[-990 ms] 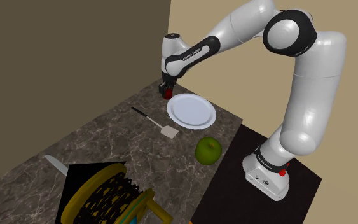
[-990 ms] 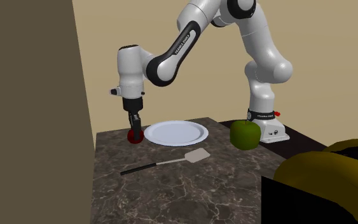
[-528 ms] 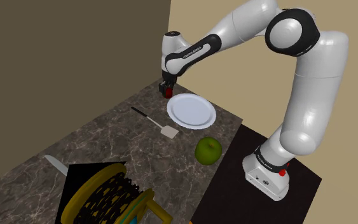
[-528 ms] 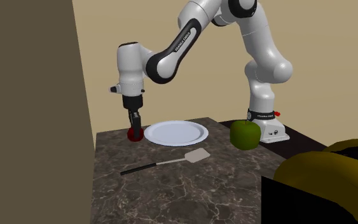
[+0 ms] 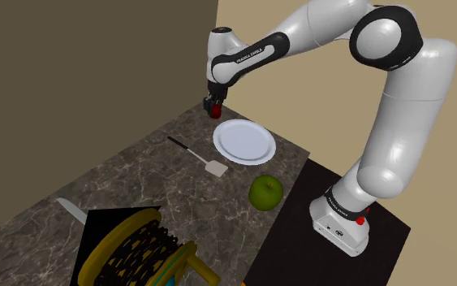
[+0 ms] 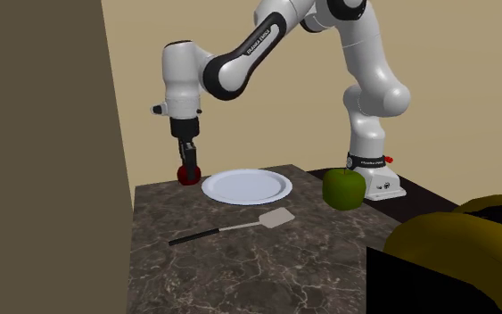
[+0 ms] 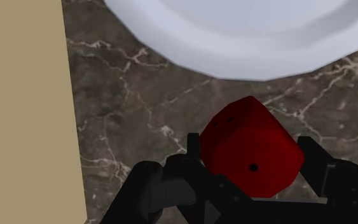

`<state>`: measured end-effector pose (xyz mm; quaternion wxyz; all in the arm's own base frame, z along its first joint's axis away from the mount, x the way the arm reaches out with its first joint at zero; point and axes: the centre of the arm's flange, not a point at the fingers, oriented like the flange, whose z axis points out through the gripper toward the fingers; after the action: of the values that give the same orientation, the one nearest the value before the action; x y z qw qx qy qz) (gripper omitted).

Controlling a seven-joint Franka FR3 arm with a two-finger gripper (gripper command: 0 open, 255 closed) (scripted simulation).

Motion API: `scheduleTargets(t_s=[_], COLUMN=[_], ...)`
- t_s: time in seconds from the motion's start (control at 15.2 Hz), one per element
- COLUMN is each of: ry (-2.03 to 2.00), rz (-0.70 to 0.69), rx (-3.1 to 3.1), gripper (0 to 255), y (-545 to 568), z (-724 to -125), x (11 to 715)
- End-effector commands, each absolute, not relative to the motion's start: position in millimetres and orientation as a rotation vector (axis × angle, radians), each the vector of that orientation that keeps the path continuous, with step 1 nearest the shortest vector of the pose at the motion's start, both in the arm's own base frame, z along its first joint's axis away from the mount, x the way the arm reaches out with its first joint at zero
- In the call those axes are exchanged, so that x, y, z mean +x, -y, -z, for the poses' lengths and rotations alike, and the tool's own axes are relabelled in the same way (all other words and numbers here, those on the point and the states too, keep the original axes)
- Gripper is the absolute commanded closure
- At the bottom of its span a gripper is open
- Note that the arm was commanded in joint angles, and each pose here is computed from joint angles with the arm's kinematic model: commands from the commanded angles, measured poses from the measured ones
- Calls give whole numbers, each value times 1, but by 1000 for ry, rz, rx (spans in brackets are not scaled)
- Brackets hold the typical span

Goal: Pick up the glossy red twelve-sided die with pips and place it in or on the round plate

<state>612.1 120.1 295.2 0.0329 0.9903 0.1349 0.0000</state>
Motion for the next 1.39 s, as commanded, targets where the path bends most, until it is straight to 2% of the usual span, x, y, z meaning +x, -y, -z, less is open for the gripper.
scheduleTargets(t_s=[0.0,0.33,1.19,1.32], ry=[-415,-415,-415,-415], rz=[0,0,0,0], rx=[3048,3048,3048,3048], gripper=[255,255,255,255], y=[-120,-120,-76,-74], z=[-306,-330,-334,-329], x=[611,611,446,437])
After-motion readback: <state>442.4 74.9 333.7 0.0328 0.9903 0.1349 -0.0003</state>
